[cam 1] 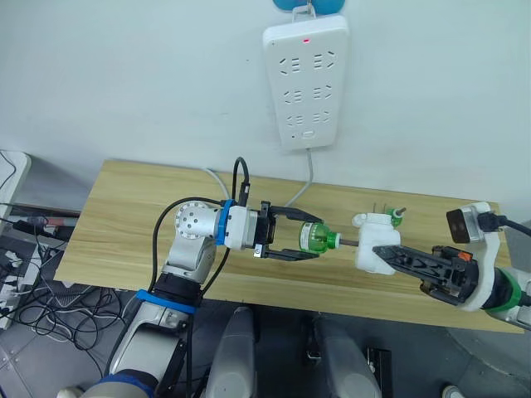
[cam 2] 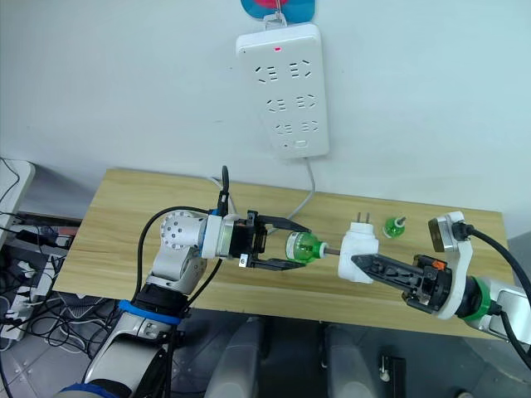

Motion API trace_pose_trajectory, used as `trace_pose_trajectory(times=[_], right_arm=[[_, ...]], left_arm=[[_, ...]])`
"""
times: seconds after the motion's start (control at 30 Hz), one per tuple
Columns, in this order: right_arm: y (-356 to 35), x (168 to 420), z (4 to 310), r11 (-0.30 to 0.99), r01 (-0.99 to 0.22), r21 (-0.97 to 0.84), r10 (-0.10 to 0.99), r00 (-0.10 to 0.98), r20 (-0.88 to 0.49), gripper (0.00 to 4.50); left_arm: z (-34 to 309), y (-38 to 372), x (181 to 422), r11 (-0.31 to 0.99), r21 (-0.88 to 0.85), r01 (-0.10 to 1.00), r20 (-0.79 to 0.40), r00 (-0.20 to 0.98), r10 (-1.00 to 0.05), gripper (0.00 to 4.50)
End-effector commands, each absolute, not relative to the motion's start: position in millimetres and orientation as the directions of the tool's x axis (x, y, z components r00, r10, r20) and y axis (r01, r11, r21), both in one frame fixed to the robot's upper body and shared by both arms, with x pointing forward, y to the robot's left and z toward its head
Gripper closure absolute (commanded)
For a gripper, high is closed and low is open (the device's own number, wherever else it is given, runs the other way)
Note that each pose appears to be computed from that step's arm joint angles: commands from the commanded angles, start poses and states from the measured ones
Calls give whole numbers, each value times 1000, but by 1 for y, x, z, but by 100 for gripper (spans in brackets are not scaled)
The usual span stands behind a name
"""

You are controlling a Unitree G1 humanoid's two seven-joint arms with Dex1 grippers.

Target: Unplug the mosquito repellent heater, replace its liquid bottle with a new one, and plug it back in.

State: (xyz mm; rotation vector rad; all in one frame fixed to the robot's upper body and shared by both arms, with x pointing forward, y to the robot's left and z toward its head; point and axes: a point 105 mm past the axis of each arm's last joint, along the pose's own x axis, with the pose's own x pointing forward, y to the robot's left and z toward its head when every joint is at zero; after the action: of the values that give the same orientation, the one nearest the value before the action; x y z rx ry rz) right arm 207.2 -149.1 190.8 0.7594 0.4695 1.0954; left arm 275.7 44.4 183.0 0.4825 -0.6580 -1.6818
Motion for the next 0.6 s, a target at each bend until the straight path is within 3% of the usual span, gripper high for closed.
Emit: trace_pose_trajectory(times=[0.03, 0.6], right_arm=[[-143, 206, 198, 226, -637, 737, 919, 390, 56, 152], [-138, 206, 195, 232, -630, 741, 924, 380, 33, 152]], left_arm=[[184, 40, 273, -147, 676, 722, 30, -227, -974, 225], [186, 38, 276, -155, 679, 717, 24, -232, -972, 225]])
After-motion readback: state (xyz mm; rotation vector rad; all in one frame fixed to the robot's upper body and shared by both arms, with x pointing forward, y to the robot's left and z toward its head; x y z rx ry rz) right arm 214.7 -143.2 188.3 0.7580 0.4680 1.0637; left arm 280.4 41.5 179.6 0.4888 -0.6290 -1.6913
